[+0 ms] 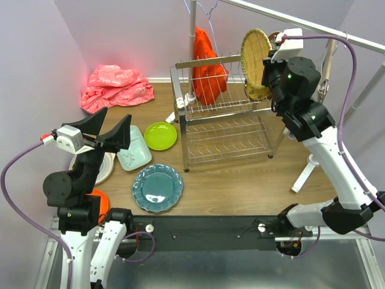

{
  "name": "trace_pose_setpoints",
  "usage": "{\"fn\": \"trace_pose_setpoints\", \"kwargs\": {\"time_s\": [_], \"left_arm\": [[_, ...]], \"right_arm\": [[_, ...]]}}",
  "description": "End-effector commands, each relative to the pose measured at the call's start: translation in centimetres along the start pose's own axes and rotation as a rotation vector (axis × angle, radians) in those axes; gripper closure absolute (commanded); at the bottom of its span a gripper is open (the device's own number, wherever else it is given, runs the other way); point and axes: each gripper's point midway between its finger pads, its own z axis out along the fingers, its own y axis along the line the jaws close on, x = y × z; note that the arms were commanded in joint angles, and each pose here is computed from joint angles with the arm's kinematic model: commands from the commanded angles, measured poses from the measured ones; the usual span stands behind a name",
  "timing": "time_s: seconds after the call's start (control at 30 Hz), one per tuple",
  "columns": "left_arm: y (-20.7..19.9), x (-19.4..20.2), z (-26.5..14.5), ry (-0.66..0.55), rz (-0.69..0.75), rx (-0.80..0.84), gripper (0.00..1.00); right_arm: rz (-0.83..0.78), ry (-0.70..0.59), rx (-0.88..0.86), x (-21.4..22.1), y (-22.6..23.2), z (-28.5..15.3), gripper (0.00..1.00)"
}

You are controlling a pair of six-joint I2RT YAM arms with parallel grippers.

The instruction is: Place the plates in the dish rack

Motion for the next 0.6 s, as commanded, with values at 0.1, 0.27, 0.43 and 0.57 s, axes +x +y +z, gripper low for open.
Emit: {"fn": "trace_pose_setpoints", "kwargs": {"time_s": [0.1,0.27,0.43,0.57], "left_arm": [[0.5,0.6,-0.2,0.001,0.005,-0.021,0.18],[0.6,0.8,-0.2,0.004,0.004,-0.026,0.18],[0.8,1.0,-0.3,0.005,0.002,-0.033,0.18],[0.7,0.8,-0.4,-0.001,0.001,-0.034,0.18]], "right_arm": [[0.038,-0.006,0.071,0.4,-0.8,0.4,0.99],[0.027,0.022,0.065,1.4,-0.6,0.5,0.99],[0.028,0.049,0.044,2.4,-0.1,0.5,0.99],[0.023,0.075,0.046,3.3,0.0,0.4,0.99]]}}
